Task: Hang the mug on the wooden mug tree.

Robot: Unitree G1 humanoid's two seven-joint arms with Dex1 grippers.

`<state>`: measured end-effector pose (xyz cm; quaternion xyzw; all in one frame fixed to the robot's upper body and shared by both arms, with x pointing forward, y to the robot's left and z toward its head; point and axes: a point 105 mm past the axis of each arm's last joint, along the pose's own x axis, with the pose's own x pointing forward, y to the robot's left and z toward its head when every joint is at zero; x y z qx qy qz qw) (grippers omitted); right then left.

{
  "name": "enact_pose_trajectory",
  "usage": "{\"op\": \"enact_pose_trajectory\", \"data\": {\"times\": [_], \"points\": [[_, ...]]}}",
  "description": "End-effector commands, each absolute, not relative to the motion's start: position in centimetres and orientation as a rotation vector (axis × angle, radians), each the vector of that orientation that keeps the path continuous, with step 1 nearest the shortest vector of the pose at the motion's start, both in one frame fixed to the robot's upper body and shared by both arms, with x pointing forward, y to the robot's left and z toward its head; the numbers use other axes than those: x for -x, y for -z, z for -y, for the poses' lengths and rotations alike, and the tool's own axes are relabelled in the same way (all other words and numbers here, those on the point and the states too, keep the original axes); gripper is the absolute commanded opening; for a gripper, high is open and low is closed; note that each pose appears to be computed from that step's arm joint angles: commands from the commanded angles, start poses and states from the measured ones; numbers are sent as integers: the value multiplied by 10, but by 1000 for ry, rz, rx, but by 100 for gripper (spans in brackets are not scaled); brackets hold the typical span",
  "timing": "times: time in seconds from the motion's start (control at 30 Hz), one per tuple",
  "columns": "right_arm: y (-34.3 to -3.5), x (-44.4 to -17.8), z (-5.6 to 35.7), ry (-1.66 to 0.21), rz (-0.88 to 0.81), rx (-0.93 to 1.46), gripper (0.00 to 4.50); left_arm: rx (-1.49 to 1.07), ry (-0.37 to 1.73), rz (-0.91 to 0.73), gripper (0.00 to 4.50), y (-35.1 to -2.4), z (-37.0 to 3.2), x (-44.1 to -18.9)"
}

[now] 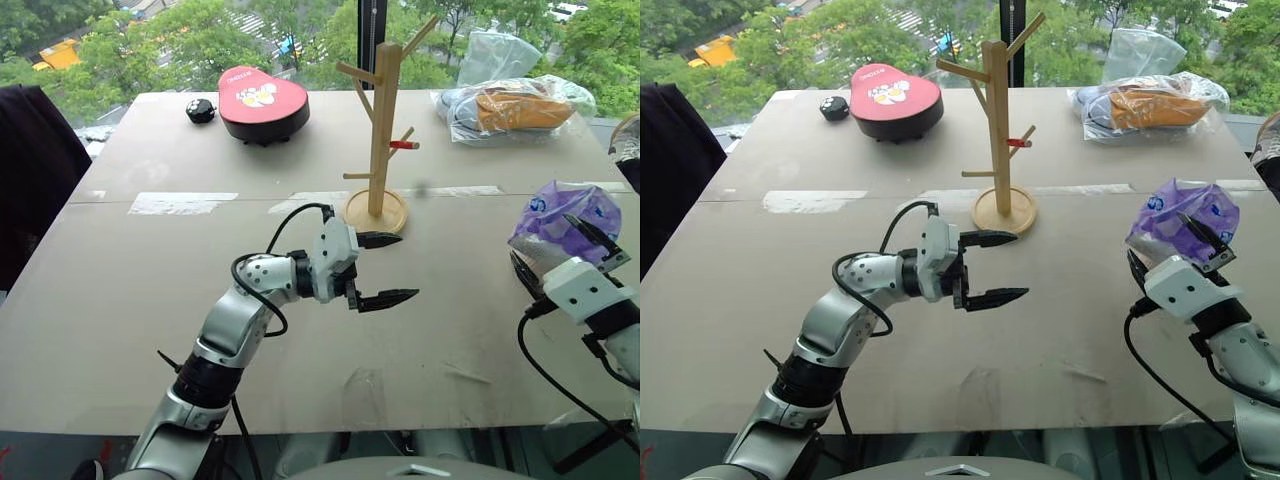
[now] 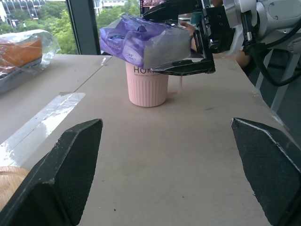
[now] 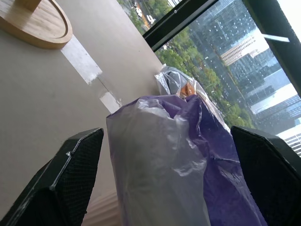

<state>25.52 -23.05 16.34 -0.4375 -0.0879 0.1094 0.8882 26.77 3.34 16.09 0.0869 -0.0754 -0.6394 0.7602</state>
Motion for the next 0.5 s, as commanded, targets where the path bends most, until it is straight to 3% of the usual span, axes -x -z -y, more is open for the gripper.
{"op": "enact_pose_trajectory", "data": {"times": [0.03, 0.1, 0.33, 0.37, 0.5], "points": [[-168, -257, 238, -194, 183, 932, 419, -208, 1400, 213, 450, -173, -32, -262], [-165, -259, 239, -198, 166, 928, 366, -210, 1399, 213, 450, -174, -33, -261], [-164, -260, 236, -199, 168, 930, 32, -215, 1395, 214, 450, -175, -34, -262], [-164, -260, 236, -199, 171, 930, 6, -215, 1395, 214, 450, -175, -35, -262], [-181, -253, 240, -117, 260, 923, 6, -197, 1412, 228, 450, -179, -31, -261]]}}
